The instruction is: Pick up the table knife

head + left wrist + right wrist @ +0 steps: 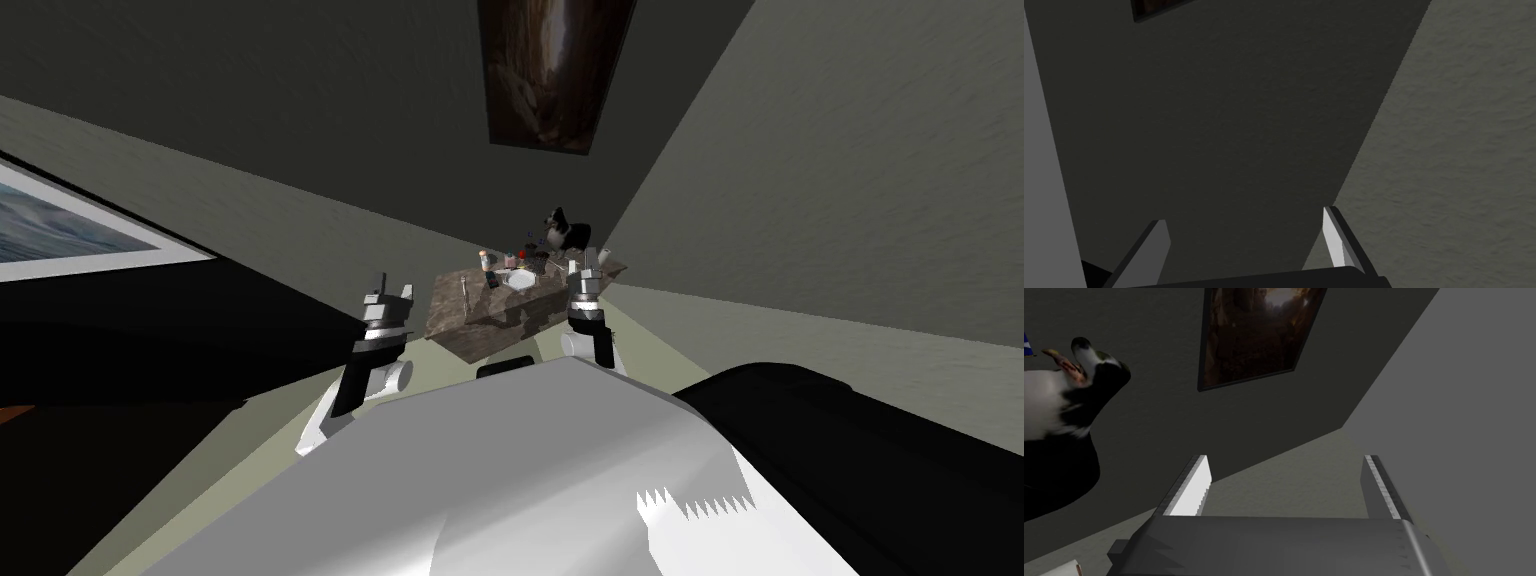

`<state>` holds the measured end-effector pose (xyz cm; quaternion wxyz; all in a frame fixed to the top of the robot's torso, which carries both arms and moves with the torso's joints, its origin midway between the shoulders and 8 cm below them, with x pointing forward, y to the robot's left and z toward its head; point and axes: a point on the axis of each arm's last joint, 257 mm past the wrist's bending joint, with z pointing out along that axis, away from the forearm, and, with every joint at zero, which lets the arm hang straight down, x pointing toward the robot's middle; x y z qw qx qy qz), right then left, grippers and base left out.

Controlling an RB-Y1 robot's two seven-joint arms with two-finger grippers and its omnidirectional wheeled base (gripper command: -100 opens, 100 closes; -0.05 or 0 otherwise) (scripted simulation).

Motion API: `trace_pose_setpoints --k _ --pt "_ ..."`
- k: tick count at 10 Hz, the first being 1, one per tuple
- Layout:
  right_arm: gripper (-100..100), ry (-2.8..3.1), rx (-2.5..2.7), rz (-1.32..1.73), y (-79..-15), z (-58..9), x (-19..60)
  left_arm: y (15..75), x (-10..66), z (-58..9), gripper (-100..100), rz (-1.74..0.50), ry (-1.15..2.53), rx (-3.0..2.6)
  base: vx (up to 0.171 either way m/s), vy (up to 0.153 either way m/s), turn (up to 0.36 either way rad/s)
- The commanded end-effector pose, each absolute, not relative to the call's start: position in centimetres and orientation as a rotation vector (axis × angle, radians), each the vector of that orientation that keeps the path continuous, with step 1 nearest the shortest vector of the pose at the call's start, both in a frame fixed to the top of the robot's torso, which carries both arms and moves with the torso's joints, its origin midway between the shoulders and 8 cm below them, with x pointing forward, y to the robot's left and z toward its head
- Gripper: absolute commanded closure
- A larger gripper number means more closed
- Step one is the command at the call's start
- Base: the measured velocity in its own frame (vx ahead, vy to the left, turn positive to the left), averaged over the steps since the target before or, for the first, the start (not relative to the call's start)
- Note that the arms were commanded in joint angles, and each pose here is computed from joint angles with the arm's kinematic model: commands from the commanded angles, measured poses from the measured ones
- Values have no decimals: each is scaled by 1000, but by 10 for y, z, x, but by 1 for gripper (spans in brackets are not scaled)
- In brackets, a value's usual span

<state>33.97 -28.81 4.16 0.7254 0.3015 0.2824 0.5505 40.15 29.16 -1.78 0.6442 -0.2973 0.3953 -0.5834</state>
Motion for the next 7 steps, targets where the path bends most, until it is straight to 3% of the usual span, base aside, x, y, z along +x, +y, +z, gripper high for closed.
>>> trace_pose_setpoints --k 1,7 --pt "0 623 665 1214 -288 42 340 292 406 -24 -100 -1330 930 -677 -4 84 -78" --pt "0 623 665 1214 -288 42 340 298 437 -59 -100 -1322 1108 -723 -4 61 -163"
